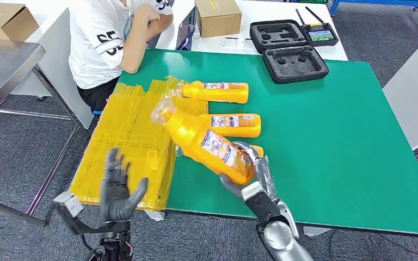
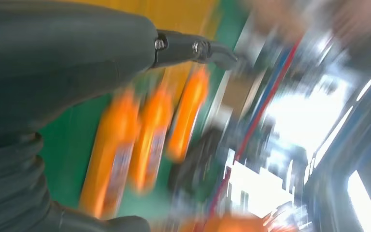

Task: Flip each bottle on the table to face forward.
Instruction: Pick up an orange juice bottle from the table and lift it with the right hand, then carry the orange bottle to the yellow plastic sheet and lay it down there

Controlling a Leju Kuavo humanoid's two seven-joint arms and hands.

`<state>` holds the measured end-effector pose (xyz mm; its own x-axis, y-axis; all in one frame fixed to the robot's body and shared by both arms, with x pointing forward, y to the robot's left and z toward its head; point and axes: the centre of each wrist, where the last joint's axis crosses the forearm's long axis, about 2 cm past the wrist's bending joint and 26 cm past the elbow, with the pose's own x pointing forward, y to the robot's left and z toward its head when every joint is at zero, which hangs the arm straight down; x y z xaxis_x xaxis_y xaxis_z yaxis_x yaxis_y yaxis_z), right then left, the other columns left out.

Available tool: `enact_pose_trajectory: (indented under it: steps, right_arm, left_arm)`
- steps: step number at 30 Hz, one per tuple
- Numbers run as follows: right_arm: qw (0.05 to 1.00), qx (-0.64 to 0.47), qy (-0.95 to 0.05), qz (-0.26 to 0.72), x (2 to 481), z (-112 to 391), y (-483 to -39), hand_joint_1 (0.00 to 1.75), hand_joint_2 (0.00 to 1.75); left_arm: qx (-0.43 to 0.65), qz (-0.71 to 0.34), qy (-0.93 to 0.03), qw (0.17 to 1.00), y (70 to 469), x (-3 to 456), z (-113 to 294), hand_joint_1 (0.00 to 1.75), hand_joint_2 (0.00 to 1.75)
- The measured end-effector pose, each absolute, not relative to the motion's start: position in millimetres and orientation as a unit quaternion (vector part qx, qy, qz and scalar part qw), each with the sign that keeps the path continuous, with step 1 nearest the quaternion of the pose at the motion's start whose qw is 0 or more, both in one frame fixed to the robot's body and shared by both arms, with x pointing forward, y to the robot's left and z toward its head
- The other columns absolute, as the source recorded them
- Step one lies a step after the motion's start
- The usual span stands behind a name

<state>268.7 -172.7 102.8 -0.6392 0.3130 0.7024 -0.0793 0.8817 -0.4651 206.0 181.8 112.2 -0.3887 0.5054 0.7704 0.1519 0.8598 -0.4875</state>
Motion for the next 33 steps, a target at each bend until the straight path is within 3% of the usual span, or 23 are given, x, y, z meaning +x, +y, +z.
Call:
enact_pose_trajectory:
  steps: [5,17,33]
  right_arm:
    - [0.417,-0.028,-0.879,0.227,260.4,95.1,-146.4,1.75,1.75]
    - [0.437,0.034,-0.867,0.236,249.7,87.7,-113.7,1.75,1.75]
    - [0.47,0.069,-0.833,0.286,250.8,80.0,-102.0,1.75,1.75]
  left_arm:
    - [-0.284,0.15,-0.788,0.526,165.1,209.4,107.7,0.0,1.75]
    - [-0.322,0.131,-0.771,0.534,155.0,216.1,100.4,0.0,1.75]
    - [-0.355,0.127,-0.772,0.512,153.3,228.5,104.0,0.0,1.75]
